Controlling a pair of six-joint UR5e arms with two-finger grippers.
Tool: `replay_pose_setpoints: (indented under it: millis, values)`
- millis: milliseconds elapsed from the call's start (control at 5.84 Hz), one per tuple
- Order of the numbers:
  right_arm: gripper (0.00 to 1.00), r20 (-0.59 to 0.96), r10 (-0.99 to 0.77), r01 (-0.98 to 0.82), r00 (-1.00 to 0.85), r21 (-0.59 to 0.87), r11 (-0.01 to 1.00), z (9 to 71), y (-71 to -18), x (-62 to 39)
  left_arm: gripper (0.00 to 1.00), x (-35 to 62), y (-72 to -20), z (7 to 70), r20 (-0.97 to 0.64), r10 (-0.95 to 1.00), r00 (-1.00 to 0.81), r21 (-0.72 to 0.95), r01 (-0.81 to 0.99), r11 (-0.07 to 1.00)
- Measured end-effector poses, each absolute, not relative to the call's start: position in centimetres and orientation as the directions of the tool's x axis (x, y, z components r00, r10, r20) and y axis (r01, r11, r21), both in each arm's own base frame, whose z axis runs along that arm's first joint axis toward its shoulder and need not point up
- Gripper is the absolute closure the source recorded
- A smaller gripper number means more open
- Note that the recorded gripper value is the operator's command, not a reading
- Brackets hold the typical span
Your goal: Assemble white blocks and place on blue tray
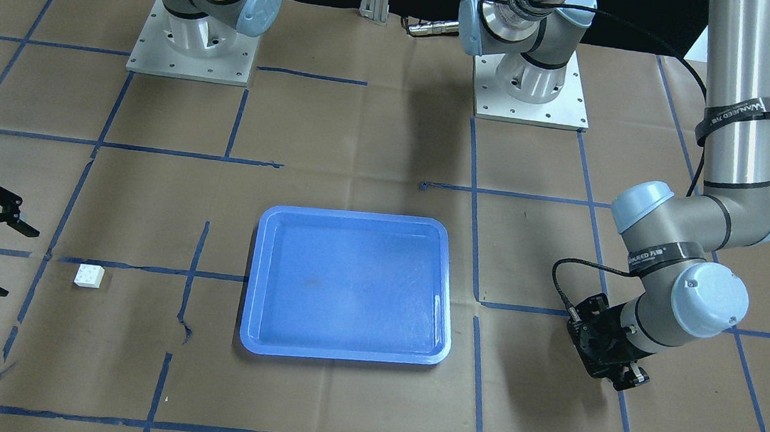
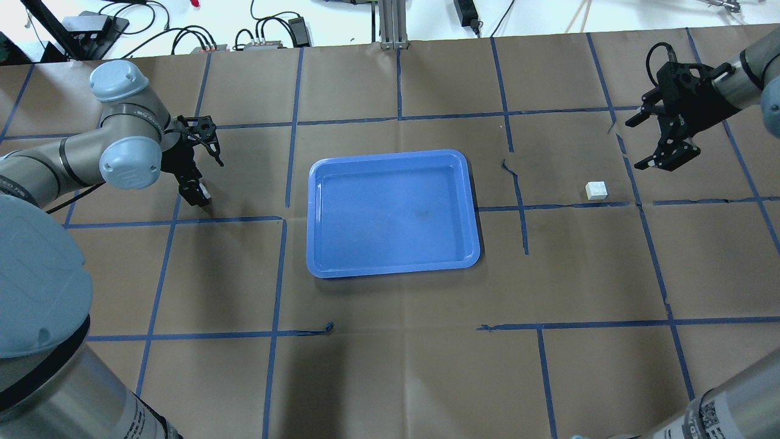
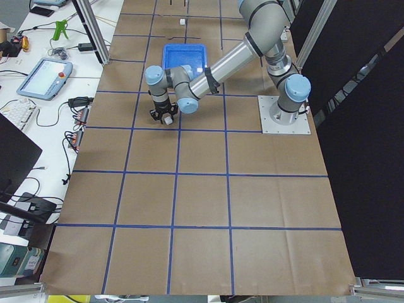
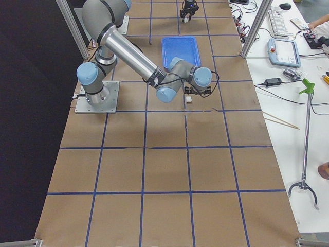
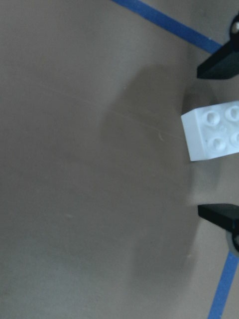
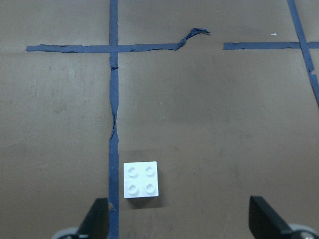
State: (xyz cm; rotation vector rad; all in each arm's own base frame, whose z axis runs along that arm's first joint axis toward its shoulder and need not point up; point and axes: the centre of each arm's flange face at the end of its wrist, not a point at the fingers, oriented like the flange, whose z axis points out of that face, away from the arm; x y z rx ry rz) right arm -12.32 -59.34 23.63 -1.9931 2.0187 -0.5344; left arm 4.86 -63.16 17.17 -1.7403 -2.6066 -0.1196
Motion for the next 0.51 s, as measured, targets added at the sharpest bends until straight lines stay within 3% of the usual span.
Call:
replay_pose_setpoints:
  millis: [514]
  values:
    - [0.00,0.078,-0.995,-0.871,0.062,-0.483,-0.093,19.0,-59.3,-12.5,0.87,3.0,-63.1,19.6,0.037,0.941,-0.335,0.055,0.941,0.333]
